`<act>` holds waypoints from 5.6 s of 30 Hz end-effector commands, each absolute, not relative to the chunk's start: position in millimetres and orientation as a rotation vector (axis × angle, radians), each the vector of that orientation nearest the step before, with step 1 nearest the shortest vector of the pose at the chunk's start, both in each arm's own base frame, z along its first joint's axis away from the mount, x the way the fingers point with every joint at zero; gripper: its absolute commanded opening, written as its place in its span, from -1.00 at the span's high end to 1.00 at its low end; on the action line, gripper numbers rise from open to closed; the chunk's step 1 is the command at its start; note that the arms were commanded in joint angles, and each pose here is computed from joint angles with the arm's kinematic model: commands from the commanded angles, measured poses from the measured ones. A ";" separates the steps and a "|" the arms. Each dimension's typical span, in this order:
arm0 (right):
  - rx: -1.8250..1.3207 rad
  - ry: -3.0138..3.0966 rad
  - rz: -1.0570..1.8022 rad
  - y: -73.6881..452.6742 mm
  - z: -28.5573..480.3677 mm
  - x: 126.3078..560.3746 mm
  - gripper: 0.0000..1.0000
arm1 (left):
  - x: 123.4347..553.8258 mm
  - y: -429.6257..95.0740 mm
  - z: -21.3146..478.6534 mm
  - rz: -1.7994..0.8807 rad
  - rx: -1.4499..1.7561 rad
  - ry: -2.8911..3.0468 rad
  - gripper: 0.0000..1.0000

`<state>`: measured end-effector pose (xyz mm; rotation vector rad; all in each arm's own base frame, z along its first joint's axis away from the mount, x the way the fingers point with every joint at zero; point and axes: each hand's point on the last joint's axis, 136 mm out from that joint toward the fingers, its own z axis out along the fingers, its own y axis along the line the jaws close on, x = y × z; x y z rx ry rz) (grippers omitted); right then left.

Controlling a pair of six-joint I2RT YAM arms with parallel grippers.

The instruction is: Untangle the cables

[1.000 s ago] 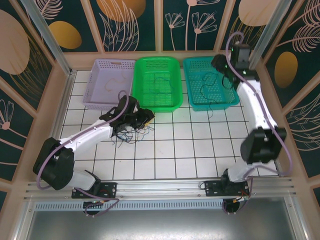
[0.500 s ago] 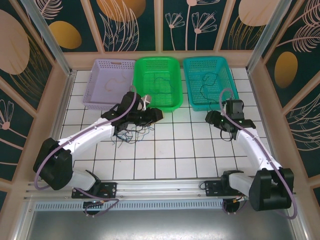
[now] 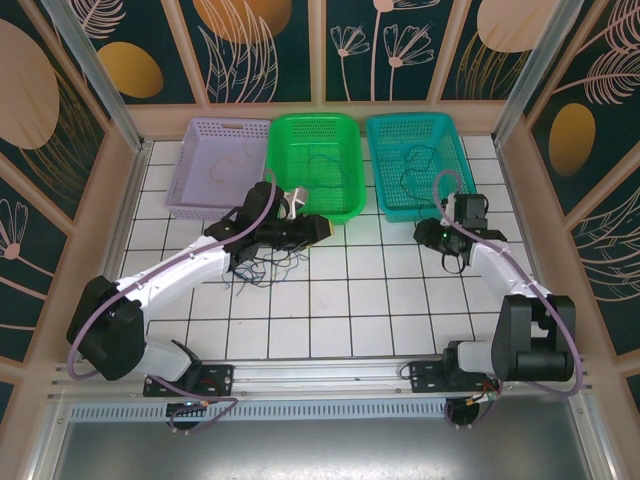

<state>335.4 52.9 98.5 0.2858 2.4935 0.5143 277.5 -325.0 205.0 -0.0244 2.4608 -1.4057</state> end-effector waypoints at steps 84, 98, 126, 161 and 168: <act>1.268 2.384 1.436 366.8 75.9 280.7 -0.03 | 267.9 -99.6 55.7 -0.601 -0.942 2.620 -0.12; 1.403 2.308 1.331 366.2 52.1 300.7 1.00 | 273.3 -92.0 41.2 -0.508 -0.867 2.636 0.10; 0.787 1.949 0.650 76.5 267.0 298.2 1.00 | 279.0 -63.8 20.5 -0.304 -0.987 2.562 1.00; 0.706 1.892 0.533 51.3 313.1 312.3 1.00 | 273.2 -184.2 50.9 -0.682 -0.623 2.740 -0.32; 0.661 1.856 0.534 52.5 328.2 313.3 1.00 | 287.0 -193.8 17.1 -0.590 -0.555 2.809 0.08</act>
